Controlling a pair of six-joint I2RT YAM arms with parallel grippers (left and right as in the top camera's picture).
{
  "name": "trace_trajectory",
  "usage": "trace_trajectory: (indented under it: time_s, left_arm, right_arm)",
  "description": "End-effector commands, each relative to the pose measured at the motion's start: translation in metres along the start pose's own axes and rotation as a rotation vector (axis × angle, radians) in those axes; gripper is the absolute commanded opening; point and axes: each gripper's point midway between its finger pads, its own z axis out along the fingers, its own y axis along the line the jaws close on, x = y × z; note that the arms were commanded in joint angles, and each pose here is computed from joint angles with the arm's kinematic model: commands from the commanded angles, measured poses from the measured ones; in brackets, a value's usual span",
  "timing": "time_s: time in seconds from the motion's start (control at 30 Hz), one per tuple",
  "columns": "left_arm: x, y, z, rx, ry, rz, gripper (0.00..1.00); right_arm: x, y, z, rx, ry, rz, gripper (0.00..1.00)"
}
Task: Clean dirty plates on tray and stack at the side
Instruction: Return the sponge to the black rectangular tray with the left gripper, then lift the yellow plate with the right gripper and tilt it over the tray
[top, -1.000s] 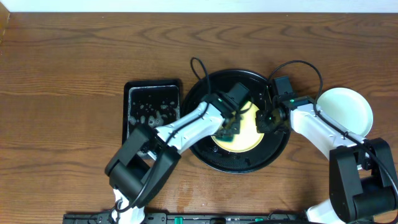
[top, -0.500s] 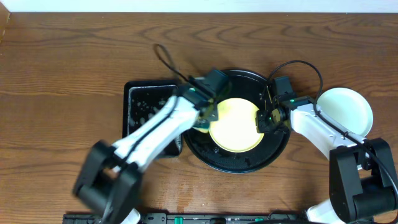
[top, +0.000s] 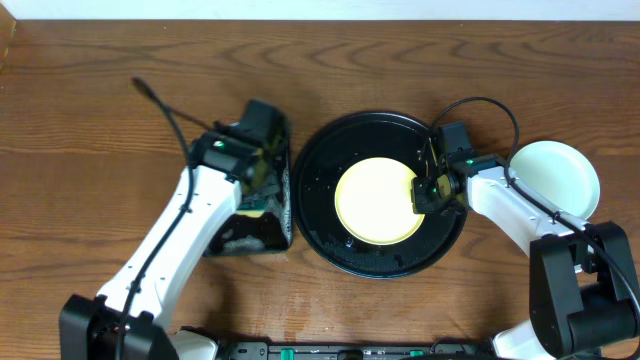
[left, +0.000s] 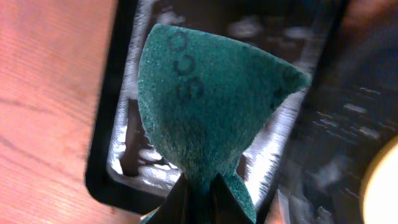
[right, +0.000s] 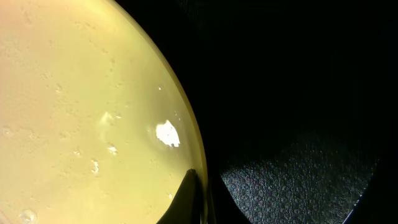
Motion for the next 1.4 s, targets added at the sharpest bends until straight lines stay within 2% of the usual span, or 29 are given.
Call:
trace_trajectory:
  time_s: [0.0, 0.1, 0.27, 0.4, 0.43, 0.67, 0.77, 1.0, 1.37]
  left_arm:
    - [0.015, 0.009, 0.034, 0.033, 0.061, 0.002, 0.08]
    - [0.021, 0.008, 0.054, 0.068, 0.056, -0.012, 0.14]
    - [0.012, 0.000, 0.045, 0.113, 0.029, 0.009, 0.33]
    - [-0.001, -0.003, 0.012, 0.157, -0.017, 0.008, 0.56]
    - [-0.003, -0.001, 0.001, 0.167, -0.034, 0.005, 0.59]
    - [0.003, 0.020, -0.071, 0.244, -0.165, -0.014, 0.72]
    - [0.008, 0.027, -0.089, 0.272, -0.212, -0.022, 0.81]
    - [0.009, 0.033, -0.111, 0.317, -0.288, -0.035, 0.82]
    - [0.008, 0.032, -0.106, 0.307, -0.272, -0.032, 0.83]
  right_arm:
    - [0.008, -0.008, 0.008, 0.048, 0.034, -0.010, 0.01]
    - [0.008, -0.008, 0.008, 0.048, 0.034, -0.010, 0.01]
    - [0.008, -0.008, 0.008, 0.048, 0.035, -0.014, 0.01]
    - [0.008, -0.008, 0.008, 0.047, 0.033, -0.014, 0.01]
    - [0.007, -0.007, 0.008, 0.047, 0.030, -0.014, 0.01]
    - [-0.010, 0.007, -0.003, -0.020, -0.032, -0.071, 0.01]
    - [-0.024, 0.018, -0.023, -0.058, -0.098, -0.094, 0.01]
    - [-0.053, 0.052, -0.090, -0.123, -0.326, -0.174, 0.01]
    - [-0.082, 0.158, -0.160, -0.331, -0.681, -0.365, 0.01]
